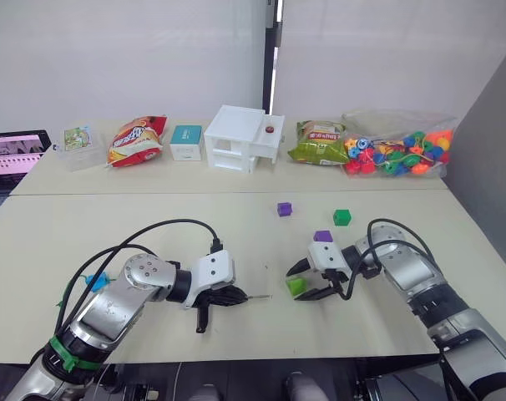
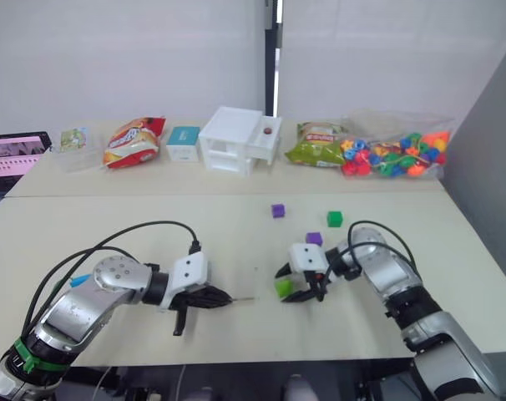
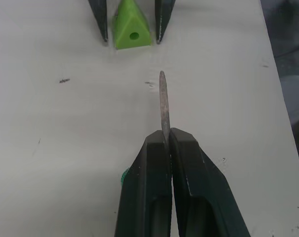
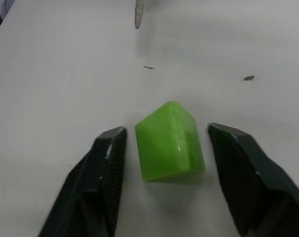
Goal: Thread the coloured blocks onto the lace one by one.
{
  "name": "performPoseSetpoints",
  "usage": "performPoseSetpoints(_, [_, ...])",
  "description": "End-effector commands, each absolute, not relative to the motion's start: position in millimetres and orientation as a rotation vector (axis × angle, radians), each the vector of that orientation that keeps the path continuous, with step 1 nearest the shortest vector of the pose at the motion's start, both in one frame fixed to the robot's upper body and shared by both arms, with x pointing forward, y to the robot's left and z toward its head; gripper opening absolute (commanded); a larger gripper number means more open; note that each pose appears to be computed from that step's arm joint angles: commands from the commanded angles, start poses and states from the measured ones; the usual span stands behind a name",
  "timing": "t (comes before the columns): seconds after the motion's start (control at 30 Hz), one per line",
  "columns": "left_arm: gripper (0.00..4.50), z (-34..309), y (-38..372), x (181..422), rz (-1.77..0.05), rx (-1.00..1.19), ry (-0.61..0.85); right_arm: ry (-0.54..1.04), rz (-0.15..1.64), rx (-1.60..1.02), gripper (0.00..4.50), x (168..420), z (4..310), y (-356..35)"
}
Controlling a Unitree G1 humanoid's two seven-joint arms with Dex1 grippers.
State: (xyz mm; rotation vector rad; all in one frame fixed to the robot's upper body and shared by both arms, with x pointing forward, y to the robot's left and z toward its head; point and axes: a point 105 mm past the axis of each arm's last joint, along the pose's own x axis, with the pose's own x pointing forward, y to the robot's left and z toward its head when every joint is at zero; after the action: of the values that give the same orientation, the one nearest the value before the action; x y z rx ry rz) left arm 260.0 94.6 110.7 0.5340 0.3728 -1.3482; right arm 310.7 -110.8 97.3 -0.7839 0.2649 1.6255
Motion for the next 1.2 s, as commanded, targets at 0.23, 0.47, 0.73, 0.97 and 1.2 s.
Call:
performPoseSetpoints(0.23, [0.0,131,85,266,-1.322,0.537,0.32,0.244,1.548,-0.773,1.18,309,99,-105])
performPoseSetpoints(0.47, [0.0,128,78,274,-1.272,0.562,0.346,0.31,1.45,-0.767,1.18,290,82,-90])
performPoseSetpoints(0.73, [0.0,121,74,275,-1.287,0.587,0.373,0.318,1.408,-0.763,1.18,285,79,-83])
performPoseSetpoints(0.97, [0.0,120,71,280,-1.289,0.601,0.36,0.28,1.426,-0.71,1.18,279,79,-82])
performPoseSetpoints(1.2, [0.0,117,68,278,-1.302,0.606,0.36,0.243,1.439,-0.65,1.18,280,74,-86])
